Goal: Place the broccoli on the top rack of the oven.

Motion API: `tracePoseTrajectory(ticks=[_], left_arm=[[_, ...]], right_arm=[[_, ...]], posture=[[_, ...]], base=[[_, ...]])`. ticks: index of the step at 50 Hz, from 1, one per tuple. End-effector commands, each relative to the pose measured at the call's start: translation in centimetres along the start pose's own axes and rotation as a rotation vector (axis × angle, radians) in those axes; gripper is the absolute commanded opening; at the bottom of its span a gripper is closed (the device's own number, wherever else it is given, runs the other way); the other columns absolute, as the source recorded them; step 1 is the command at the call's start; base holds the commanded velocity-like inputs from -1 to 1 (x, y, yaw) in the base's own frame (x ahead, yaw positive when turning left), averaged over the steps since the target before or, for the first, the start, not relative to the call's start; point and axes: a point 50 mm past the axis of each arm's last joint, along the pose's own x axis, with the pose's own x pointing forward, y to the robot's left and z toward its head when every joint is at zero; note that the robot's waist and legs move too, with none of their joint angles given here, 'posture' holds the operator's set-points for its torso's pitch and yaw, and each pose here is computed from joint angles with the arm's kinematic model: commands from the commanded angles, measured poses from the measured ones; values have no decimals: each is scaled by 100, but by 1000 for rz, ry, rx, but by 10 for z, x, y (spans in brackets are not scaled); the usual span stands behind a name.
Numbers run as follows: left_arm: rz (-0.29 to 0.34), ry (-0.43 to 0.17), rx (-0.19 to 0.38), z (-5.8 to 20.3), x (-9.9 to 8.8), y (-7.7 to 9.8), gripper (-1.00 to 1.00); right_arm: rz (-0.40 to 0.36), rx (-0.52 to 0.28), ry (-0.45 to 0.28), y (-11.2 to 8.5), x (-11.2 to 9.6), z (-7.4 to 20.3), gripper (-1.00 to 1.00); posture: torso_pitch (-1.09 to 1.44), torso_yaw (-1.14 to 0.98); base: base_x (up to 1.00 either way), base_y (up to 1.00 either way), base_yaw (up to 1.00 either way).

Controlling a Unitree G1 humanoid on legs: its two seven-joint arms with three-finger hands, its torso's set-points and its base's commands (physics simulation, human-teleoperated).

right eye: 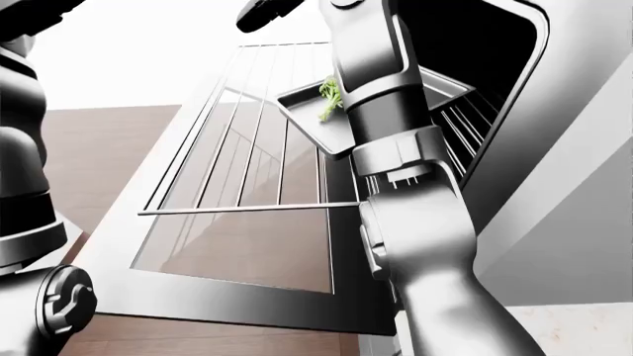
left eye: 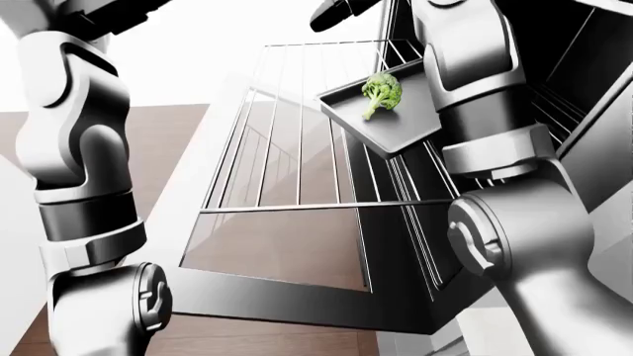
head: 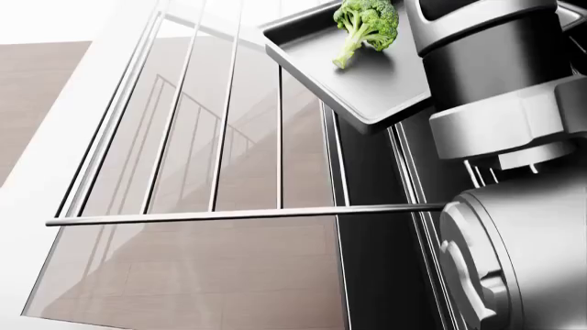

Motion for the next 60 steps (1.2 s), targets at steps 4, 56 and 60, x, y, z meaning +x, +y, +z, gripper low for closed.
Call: tracePoseTrajectory(ticks=[4, 56, 60], left_arm=[[-18, -111, -38, 25, 2, -5, 100], [27, -283, -123, 54, -3, 3, 100], [27, -293, -132, 57, -3, 3, 100]], right_arm=[[-53, -60, -130, -13, -1, 27, 100], [-46, -245, -472, -15, -14, 81, 100], [-50, -246, -479, -16, -14, 83, 100]], posture=[[0, 0], [0, 0], [0, 0]], base=[[0, 0, 0], [0, 0, 0], [0, 0, 0]])
